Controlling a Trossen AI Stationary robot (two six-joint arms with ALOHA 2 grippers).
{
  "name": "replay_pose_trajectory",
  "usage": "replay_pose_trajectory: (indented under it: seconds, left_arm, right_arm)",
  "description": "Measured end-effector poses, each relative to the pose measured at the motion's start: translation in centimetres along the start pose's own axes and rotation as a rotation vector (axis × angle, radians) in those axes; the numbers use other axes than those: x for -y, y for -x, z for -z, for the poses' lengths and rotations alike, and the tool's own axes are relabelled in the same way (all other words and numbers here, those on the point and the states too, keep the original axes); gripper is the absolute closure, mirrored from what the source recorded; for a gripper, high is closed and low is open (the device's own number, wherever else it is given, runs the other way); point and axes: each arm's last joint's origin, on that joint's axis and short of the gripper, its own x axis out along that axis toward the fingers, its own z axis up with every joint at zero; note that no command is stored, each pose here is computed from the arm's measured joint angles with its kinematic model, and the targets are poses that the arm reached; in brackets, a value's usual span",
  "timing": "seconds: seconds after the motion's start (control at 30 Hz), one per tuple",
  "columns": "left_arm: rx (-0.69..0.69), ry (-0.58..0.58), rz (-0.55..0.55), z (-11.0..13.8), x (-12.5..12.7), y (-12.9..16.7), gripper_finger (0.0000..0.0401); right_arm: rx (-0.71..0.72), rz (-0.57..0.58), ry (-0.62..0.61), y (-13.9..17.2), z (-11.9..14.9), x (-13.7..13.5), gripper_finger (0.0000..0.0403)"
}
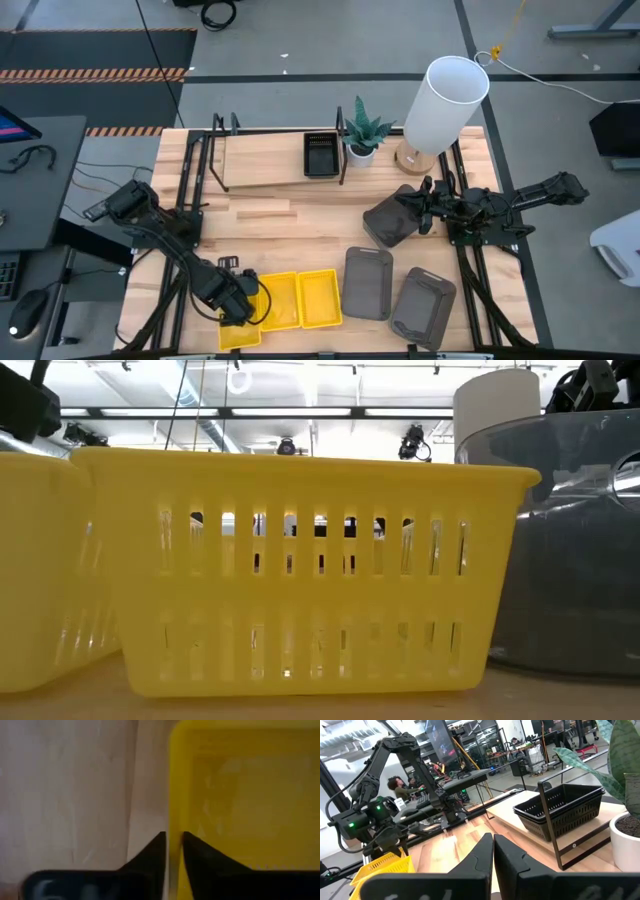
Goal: Stack baskets on shelf by color
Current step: Stack the left yellow bin on the middle yellow bin
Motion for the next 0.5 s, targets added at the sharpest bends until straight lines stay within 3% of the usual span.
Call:
replay_pose_trajectory:
  seconds: [0.1,0.5]
  left_arm:
    - [-0.013,-0.015,0.022,0.1,0.0,0.2,0.0388]
    - [0.064,0.009,0.188,0.7,-1.4,5.0,0.0395]
  right_arm:
    - [0.0,0.0,0.0,0.0,0.0,0.0,0.0384]
    - [0.0,0.0,0.0,0.0,0.0,0.0,0.0384]
